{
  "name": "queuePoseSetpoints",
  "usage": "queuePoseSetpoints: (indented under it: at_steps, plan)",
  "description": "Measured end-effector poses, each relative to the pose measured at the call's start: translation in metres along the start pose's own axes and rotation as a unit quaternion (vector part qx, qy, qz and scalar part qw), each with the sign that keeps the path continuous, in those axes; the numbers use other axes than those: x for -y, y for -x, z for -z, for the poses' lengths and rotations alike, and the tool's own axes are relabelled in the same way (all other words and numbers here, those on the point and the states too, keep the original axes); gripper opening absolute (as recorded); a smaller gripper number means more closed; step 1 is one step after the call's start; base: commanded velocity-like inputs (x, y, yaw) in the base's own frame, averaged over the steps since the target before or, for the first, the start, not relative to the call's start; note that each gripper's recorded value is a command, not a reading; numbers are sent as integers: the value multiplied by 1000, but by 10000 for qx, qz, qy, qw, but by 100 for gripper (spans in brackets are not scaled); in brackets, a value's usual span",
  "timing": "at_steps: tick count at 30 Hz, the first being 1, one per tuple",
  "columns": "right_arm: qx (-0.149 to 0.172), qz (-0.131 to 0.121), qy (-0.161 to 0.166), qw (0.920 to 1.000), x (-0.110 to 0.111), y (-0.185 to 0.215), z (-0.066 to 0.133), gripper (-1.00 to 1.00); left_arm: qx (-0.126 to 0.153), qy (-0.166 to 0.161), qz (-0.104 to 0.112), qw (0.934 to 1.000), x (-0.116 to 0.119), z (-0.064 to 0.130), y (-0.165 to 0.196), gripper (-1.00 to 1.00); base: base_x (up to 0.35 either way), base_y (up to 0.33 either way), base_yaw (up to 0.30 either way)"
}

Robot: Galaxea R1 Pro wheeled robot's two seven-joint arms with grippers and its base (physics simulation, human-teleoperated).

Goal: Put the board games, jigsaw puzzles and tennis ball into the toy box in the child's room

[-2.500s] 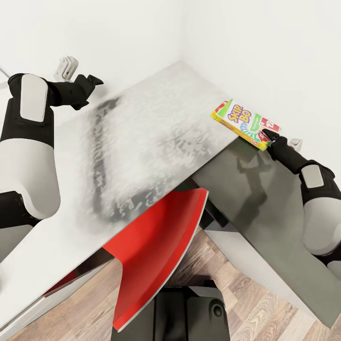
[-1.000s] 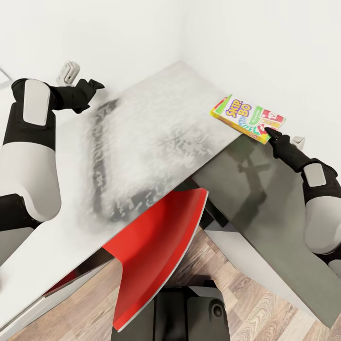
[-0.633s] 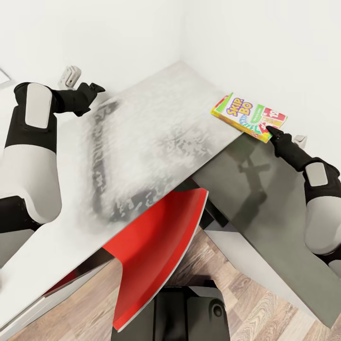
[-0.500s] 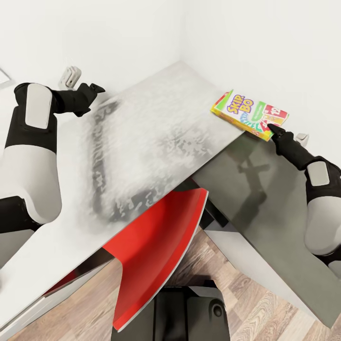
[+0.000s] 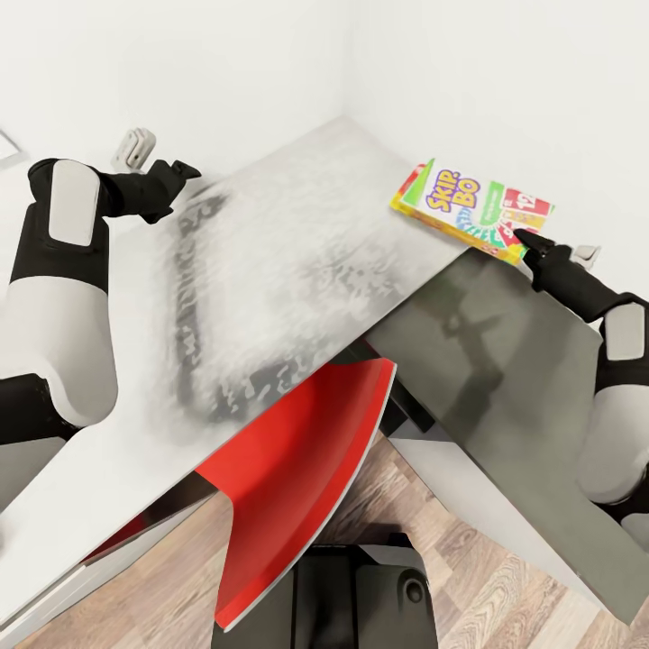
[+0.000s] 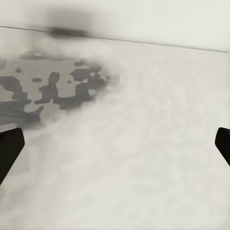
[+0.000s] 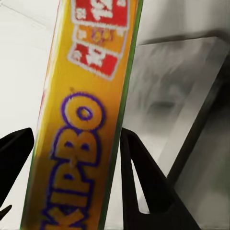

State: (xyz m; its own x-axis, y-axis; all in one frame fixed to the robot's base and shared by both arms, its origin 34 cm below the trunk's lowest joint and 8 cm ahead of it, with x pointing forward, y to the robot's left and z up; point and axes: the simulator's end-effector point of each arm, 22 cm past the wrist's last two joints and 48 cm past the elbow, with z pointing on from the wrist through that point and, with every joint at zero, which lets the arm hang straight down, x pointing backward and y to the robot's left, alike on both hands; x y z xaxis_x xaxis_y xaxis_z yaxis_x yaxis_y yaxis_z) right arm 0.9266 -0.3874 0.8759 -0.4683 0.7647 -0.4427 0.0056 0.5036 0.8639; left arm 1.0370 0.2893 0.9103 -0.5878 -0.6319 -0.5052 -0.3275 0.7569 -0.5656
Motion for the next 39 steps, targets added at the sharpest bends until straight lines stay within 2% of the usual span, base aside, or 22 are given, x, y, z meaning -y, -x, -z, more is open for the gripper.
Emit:
queuePoseSetpoints:
  at_steps: [4,7,8,10,15,23,30,39]
  plan:
    - [-117,-23,71,9999,-9,-2,4,-100,-5,-5,3,10000,1,0,0,100,0,0,0]
    - [-402,-183,195,9988,-26,-13,7,-100,-20,-3,5,10000,0,1,-2,100,0,0,0]
    - [-394,-171,191,9989,-26,-13,7,-100,-16,-6,4,10000,0,1,-2,100,0,0,0]
    - [-577,-273,296,9975,-40,-21,7,-100,-20,-4,5,10000,0,2,-3,100,0,0,0]
    - [-712,-262,457,9961,-65,-27,8,-100,30,-40,-5,10000,2,7,-1,100,-18,0,0]
    - [-702,-149,587,9957,-86,-29,4,-100,77,-125,-16,9999,7,13,1,100,-184,0,0]
    - [-660,-37,691,9954,-103,-23,3,-100,89,-236,-27,9997,21,18,2,100,-254,0,21]
    - [-625,47,813,9947,-121,-17,4,-100,91,-350,-35,9993,37,24,1,100,-89,0,60]
